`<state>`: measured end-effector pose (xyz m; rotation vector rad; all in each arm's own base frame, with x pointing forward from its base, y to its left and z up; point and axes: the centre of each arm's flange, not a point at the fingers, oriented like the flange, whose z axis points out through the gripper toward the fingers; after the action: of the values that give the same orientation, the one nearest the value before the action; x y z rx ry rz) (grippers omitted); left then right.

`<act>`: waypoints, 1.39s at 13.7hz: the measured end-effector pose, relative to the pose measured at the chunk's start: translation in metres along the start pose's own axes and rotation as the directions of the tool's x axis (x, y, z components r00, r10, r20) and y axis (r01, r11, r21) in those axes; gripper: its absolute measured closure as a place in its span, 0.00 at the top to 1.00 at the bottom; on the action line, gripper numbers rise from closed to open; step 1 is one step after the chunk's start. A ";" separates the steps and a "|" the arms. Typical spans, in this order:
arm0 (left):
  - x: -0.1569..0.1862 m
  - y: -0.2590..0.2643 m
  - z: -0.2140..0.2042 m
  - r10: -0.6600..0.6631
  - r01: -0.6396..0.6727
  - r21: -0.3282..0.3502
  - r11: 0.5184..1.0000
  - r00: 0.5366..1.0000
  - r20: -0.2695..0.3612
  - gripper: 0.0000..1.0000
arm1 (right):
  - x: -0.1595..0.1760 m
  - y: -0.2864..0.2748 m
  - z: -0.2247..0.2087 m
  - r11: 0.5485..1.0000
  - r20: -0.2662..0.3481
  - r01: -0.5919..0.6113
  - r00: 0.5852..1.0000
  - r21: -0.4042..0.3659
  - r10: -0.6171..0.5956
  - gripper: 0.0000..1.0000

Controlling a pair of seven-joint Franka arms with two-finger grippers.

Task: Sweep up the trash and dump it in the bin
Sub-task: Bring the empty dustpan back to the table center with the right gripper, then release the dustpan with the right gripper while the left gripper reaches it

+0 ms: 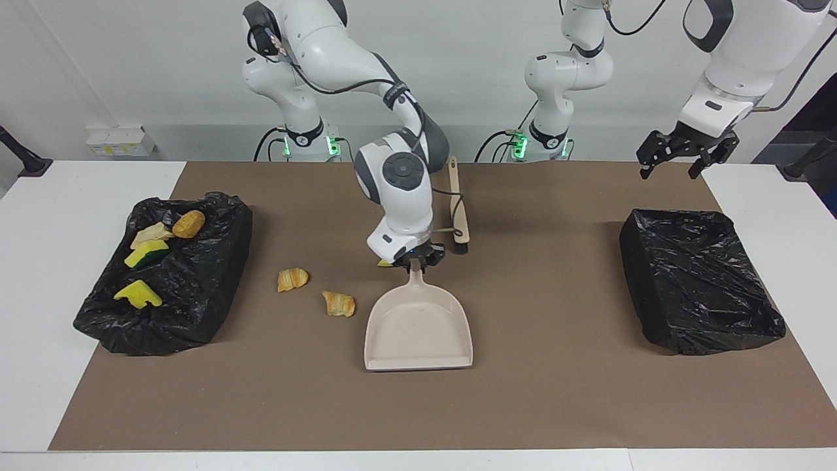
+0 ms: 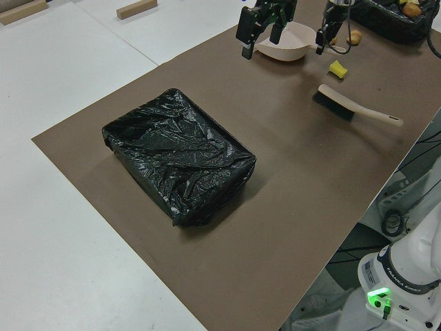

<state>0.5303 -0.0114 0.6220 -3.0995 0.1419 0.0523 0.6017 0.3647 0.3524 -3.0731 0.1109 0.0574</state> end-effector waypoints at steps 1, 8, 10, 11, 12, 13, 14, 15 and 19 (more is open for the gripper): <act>0.002 0.000 -0.002 0.000 0.000 -0.001 1.000 1.000 0.005 1.00 | 0.000 -0.015 0.005 1.000 -0.004 -0.024 1.000 0.005 0.024 0.32; 0.006 0.002 -0.018 -0.001 0.000 -0.031 1.000 0.999 -0.034 1.00 | 0.010 -0.051 0.021 0.998 -0.025 -0.063 0.998 0.025 0.063 0.39; 0.005 0.002 -0.020 -0.002 0.000 -0.031 1.000 0.999 -0.045 1.00 | 0.013 -0.048 0.017 0.997 -0.033 -0.068 0.997 0.029 0.069 0.61; 0.005 0.002 -0.021 -0.002 0.000 -0.031 1.000 0.999 -0.047 1.00 | 0.017 -0.046 0.009 0.997 -0.043 -0.073 0.996 0.038 0.074 0.73; 0.006 0.002 -0.020 -0.002 0.000 -0.032 0.999 0.999 -0.048 1.00 | 0.020 -0.043 -0.004 0.996 -0.055 -0.077 0.995 0.049 0.080 0.86; 0.006 0.002 -0.020 -0.002 0.000 -0.032 0.999 0.999 -0.048 1.00 | 0.020 -0.040 -0.013 0.996 -0.059 -0.079 0.995 0.052 0.082 0.96; 0.006 0.002 -0.020 -0.002 0.000 -0.032 0.999 0.999 -0.049 1.00 | 0.017 -0.039 -0.020 0.996 -0.052 -0.079 0.995 0.047 0.081 1.00; 0.006 0.002 -0.020 -0.001 0.000 -0.033 0.999 0.999 -0.050 1.00 | 0.011 -0.039 -0.024 0.996 -0.041 -0.074 0.996 0.039 0.076 1.00; 0.019 0.005 -0.019 -0.004 -0.001 -0.032 0.999 0.992 -0.125 1.00 | -0.057 -0.072 -0.013 1.000 0.021 0.014 1.000 -0.003 -0.014 1.00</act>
<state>0.5491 -0.0187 0.6397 -3.1348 0.1439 -0.1407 0.5506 0.4394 0.3722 -3.0749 0.0878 0.0895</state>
